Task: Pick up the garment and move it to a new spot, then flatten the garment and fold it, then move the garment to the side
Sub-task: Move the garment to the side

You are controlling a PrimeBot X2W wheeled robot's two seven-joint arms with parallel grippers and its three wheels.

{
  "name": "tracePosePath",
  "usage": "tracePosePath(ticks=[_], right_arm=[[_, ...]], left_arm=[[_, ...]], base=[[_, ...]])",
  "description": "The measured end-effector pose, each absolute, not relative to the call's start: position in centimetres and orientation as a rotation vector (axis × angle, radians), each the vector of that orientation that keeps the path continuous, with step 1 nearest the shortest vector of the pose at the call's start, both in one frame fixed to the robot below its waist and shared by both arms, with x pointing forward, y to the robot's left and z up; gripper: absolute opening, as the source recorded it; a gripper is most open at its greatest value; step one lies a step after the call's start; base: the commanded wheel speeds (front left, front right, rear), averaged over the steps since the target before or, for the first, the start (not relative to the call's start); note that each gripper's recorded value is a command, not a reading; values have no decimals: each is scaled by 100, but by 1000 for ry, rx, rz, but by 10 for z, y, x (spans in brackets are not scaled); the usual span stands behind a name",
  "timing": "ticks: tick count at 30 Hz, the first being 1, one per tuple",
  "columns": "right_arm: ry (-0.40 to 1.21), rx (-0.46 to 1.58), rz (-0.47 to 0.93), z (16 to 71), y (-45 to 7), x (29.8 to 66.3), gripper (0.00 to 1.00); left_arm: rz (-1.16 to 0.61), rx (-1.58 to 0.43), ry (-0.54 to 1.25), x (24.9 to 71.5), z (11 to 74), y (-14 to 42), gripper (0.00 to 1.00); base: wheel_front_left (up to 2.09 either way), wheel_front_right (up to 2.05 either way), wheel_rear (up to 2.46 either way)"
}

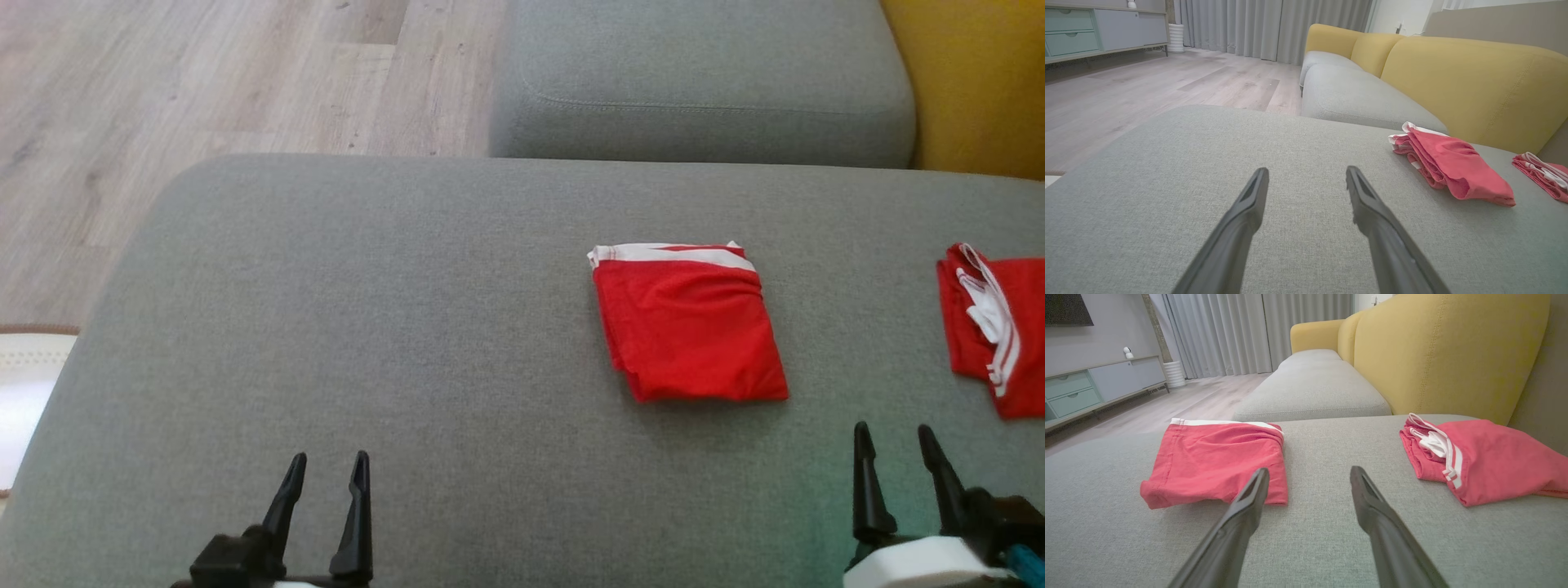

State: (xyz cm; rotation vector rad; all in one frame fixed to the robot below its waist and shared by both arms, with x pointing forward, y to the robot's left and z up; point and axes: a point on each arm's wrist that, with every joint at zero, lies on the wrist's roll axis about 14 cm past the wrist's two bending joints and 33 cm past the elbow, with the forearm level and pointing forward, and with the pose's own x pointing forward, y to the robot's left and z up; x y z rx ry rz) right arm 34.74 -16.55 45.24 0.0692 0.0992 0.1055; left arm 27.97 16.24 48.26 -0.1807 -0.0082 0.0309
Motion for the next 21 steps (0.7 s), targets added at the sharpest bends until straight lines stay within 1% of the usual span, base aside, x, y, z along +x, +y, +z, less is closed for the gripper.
tracePosePath(ticks=[10, 17, 19, 21], right_arm=[[105, 94, 117, 450, -160, 342, 100], [115, 106, 127, 447, -156, 343, 100], [127, 121, 140, 444, -150, 345, 100], [191, 142, 174, 437, -138, 358, 100]], left_arm=[[5, -164, 10, 281, 477, 159, 100], [23, -160, 24, 282, 473, 165, 100], [22, -161, 32, 283, 471, 164, 100], [5, -164, 42, 286, 469, 159, 100]], base=[[0, 0, 0], [0, 0, 0], [0, 0, 0], [0, 0, 0]])
